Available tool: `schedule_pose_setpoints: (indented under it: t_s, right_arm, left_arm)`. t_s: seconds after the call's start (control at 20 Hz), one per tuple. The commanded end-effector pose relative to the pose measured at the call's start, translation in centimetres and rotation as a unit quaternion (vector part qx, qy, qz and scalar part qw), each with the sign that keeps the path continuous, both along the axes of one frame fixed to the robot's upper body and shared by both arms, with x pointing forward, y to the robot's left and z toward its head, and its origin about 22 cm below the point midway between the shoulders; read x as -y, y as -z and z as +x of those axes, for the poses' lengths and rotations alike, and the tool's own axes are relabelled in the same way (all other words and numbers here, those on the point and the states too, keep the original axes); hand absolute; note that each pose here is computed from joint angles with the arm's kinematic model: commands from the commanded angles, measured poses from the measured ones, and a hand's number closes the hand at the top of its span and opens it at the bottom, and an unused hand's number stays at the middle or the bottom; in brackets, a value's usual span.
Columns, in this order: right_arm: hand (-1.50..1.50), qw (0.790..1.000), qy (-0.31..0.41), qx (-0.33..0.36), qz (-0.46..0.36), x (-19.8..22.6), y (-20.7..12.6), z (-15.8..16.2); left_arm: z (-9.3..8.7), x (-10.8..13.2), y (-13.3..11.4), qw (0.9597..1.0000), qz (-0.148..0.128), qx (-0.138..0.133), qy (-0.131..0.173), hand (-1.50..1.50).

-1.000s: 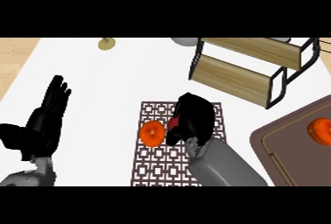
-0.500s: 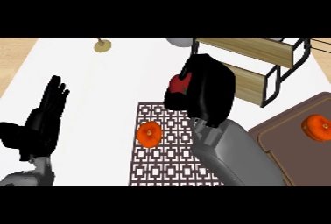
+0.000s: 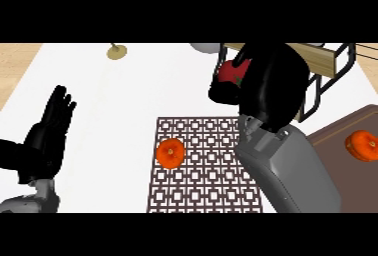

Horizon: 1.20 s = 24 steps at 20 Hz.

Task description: Pick the tomato from the placemat and place it in the tiered shelf

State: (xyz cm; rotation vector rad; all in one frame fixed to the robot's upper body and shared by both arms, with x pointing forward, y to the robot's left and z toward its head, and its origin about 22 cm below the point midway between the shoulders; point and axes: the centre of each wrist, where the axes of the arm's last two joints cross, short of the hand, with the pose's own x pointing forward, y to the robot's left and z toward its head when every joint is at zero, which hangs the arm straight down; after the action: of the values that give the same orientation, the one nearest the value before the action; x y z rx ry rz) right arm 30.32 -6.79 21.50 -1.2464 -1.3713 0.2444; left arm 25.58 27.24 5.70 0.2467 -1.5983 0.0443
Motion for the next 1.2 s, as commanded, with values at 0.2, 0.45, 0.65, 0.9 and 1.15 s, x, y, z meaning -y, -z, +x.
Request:
schedule_pose_setpoints:
  t_s: [0.2, 0.45, 0.65, 0.9, 1.15]
  right_arm:
    - [1.50, 0.992, 0.114, -0.013, 0.062, 2.8, -1.9, 2.3]
    - [1.50, 0.992, 0.118, -0.011, 0.052, 5.5, 1.3, 4.9]
    - [1.50, 0.991, 0.122, 0.016, 0.055, 7.8, 3.3, 4.5]
    - [1.50, 0.991, 0.120, 0.032, 0.056, 9.5, 5.5, 8.1]
    - [1.50, 0.992, 0.114, 0.013, 0.044, 11.6, 5.2, 11.4]
  left_arm:
    - [-0.5, -0.3, 0.7, 0.9999, -0.003, 0.001, 0.013, 0.00]
    - [-0.3, 1.0, 0.7, 1.0000, 0.001, 0.001, 0.006, 0.00]
    - [0.4, 0.4, -0.4, 1.0000, 0.001, 0.001, 0.007, 0.00]
    - [0.3, 0.8, -1.0, 0.9999, 0.003, 0.010, 0.008, 0.00]
    - [0.2, 1.0, 0.6, 1.0000, 0.004, 0.001, 0.006, 0.00]
